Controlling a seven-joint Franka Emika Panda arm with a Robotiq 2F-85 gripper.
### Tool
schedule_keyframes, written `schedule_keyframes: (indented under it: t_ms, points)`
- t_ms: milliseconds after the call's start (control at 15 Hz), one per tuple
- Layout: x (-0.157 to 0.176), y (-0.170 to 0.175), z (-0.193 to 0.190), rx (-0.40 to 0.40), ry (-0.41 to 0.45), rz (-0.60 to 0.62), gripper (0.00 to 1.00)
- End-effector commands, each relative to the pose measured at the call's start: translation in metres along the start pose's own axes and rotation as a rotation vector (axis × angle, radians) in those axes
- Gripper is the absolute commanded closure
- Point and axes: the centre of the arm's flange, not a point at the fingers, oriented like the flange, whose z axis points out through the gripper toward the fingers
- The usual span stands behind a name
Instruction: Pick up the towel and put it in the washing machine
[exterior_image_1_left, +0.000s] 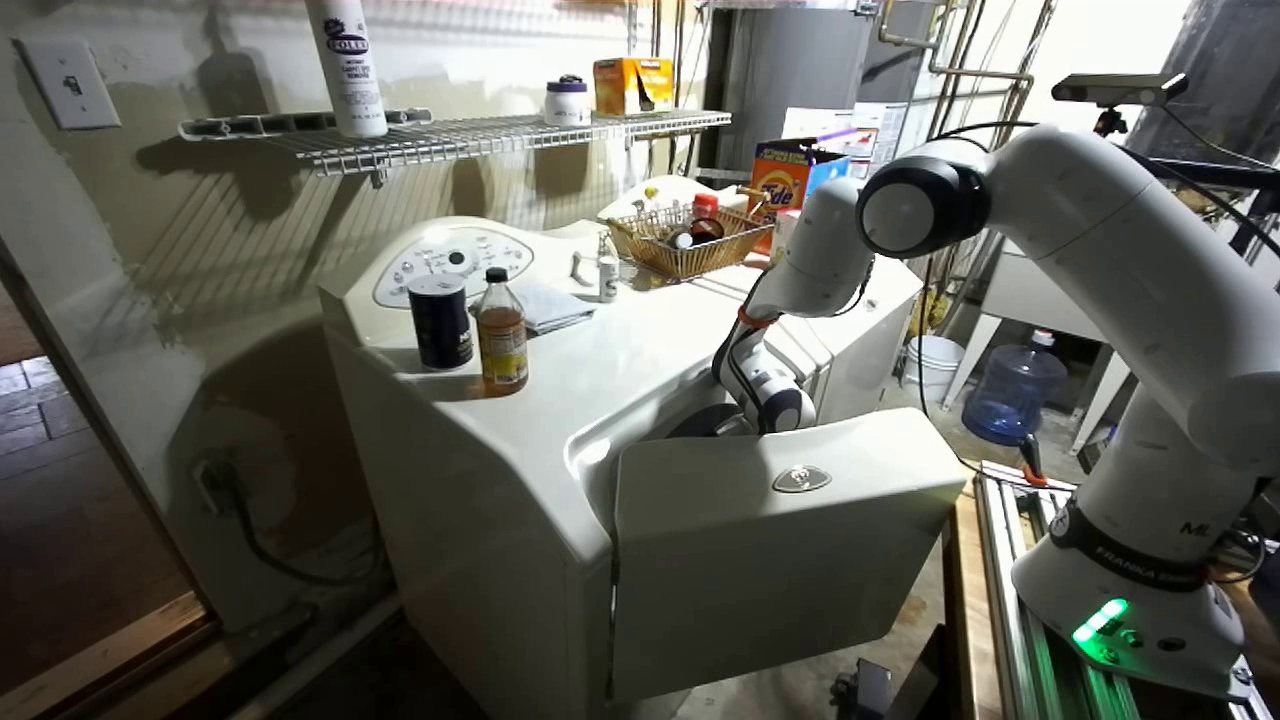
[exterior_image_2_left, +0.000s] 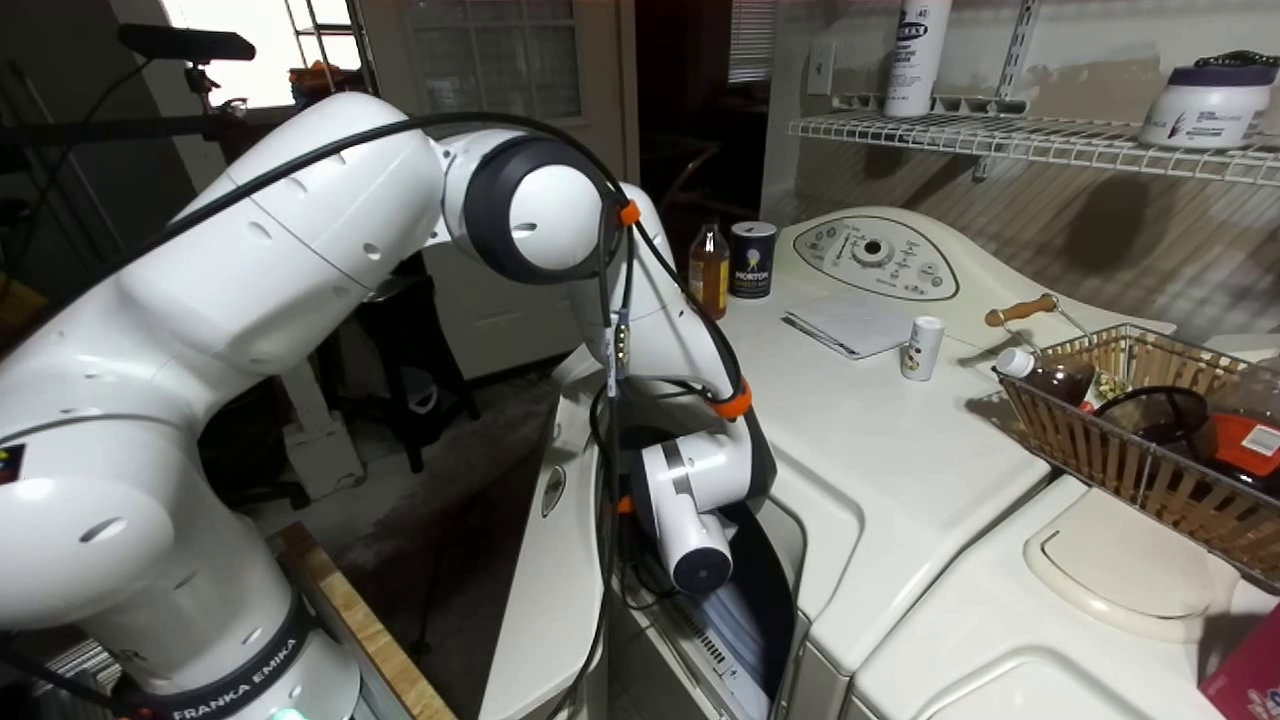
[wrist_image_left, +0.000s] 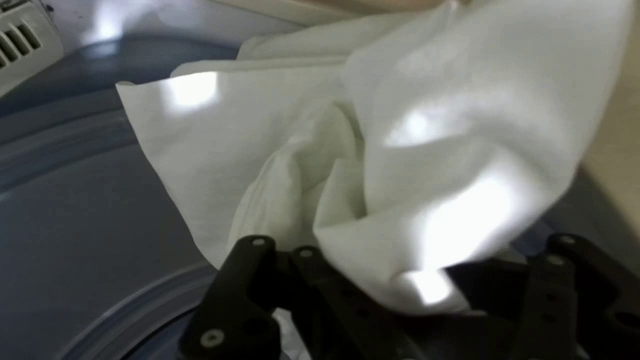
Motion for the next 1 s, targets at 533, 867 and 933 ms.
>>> schedule_keyframes:
  t_ms: [533,867,933]
  points:
    - [0.01,0.022,0.029,0.14,0.104,-0.07,1.0]
    - [0.007,0.024,0.038,0.144,0.084,-0.07,1.0]
    - [0.007,0.024,0.039,0.156,0.077,-0.07,1.0]
